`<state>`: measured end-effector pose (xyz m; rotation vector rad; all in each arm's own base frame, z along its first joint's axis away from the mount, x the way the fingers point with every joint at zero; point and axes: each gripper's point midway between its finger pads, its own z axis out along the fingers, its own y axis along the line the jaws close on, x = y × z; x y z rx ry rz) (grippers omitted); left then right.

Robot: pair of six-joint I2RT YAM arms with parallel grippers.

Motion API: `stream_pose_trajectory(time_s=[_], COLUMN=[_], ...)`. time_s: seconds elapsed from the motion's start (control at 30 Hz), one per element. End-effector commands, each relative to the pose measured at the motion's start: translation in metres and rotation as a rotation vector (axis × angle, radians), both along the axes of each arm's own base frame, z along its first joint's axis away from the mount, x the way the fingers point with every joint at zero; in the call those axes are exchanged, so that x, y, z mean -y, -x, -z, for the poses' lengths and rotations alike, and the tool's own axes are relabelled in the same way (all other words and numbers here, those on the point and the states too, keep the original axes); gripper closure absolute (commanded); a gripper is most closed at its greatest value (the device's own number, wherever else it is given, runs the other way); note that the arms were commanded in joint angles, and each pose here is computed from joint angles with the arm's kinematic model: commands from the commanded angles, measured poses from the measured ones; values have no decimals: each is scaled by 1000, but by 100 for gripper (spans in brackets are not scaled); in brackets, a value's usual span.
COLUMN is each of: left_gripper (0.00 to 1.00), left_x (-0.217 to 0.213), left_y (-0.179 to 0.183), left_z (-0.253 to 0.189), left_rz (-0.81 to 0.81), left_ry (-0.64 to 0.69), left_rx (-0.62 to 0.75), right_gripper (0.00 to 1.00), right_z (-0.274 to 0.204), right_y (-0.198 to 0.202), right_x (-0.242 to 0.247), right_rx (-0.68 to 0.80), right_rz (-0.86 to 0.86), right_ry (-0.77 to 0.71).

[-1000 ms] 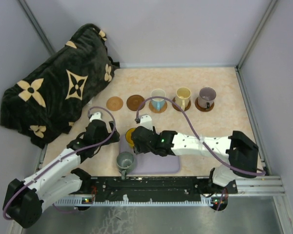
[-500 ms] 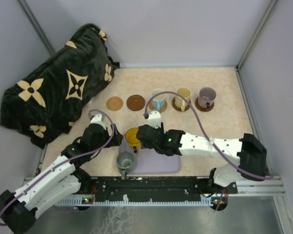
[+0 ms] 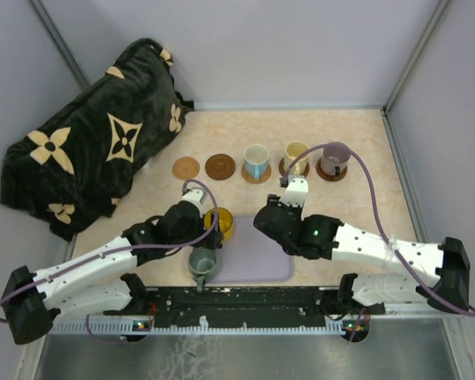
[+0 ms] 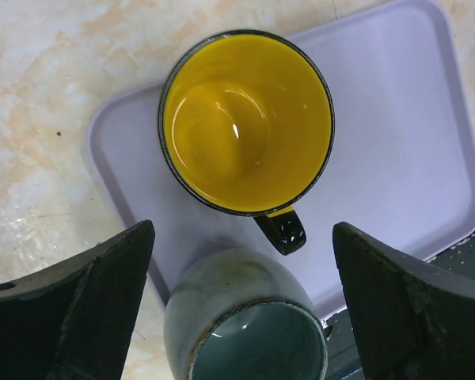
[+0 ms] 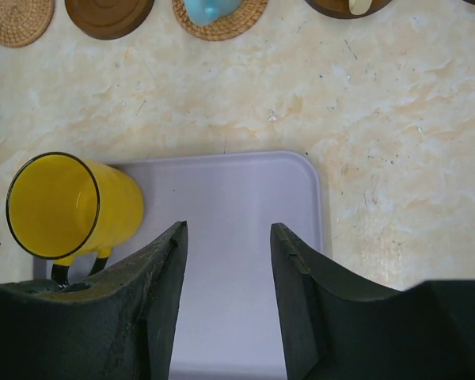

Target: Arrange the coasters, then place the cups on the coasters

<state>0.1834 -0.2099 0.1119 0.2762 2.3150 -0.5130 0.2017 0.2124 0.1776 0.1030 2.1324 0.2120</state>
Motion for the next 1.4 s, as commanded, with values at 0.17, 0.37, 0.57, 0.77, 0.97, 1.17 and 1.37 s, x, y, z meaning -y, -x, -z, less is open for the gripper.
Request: stream_pose_trajectory(time_s=[0.17,0.37,0.57,0.77,0.97,1.17,1.37], left_gripper=[1,8,20,31,59,78,100], left_x=[20,26,29,29,27,25,24], left_y=[0,-3,-6,-8,-6,-3,-6], left_z=[3,14,25,33,40,45,40], left_rz=[47,42,30,21,23,25,13], left_ry=[-65,-109,-144,-170,-186,-189,-184], left_rx=[-13,-17,-21,-25,-37,-45,-29], right_gripper=[53,53,51,50,50,49,48], right_z=[-9,-3,1,0,1,0,0], right_y=[-8,-7,-5,-6,-6,-6,-6], right_x=[9,7,8,7,3,0,-2], right_rx=[63,53,46,50,44,43,43], right_rz=[76,65,62,60,46,41,34], right_ry=[-58,-58,-62,-72,-74,-82,-88])
